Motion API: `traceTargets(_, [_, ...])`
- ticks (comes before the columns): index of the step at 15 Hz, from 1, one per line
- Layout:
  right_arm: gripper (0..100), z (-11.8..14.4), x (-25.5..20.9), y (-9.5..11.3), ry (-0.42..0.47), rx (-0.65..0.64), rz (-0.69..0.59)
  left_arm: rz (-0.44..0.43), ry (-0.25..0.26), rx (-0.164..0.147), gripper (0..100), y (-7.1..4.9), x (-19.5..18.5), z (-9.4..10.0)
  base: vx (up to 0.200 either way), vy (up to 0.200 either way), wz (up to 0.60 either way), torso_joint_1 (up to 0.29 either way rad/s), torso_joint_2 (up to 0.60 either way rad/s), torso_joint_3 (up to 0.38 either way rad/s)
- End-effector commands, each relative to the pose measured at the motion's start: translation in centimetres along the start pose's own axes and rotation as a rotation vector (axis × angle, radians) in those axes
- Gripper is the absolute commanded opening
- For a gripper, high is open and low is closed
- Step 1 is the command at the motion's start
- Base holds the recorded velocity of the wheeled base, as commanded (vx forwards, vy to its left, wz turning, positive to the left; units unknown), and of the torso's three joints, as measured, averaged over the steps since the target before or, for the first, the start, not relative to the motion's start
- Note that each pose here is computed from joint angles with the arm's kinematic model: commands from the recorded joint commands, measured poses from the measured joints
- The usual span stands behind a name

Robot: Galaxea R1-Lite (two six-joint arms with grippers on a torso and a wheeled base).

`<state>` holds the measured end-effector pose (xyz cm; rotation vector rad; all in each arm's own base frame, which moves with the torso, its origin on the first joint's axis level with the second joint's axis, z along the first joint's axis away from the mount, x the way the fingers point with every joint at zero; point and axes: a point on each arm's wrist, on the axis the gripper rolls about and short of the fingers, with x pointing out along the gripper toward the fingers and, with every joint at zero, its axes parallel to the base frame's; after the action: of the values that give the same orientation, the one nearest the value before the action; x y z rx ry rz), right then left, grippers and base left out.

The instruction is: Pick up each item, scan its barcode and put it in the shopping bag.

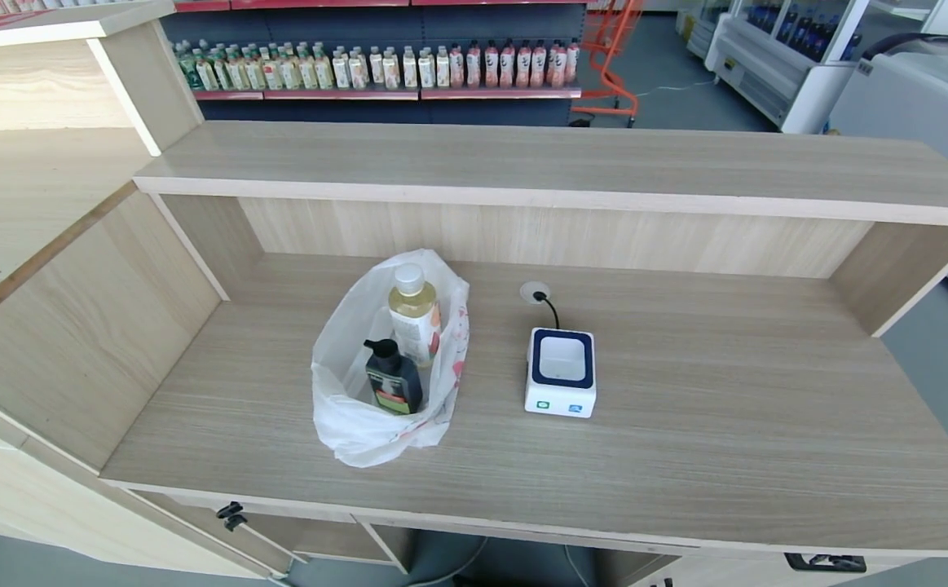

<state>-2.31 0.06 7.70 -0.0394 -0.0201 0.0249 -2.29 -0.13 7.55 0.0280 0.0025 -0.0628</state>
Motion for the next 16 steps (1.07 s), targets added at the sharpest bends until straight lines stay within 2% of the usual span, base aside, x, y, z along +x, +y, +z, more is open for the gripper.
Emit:
traceTargets(1, [0, 0.02, 0.03, 0.00, 0.003, -0.001, 0.001, 0.001, 0.006, -0.001, 100, 0.01, 0.04, 0.01, 0.000, 0.000, 0.00, 0.000, 0.00, 0.000])
traceTargets(2, [0, 0.02, 0.03, 0.00, 0.003, -0.001, 0.002, 0.001, 0.001, -0.001, 100, 0.00, 0.01, 0.00, 0.200, 0.000, 0.00, -0.007, 0.01, 0.002])
traceTargets(16, [0, 0.02, 0.03, 0.00, 0.003, -0.002, 0.004, 0.001, 0.001, -0.001, 100, 0.00, 0.01, 0.00, 0.000, 0.000, 0.00, 0.000, 0.00, 0.000])
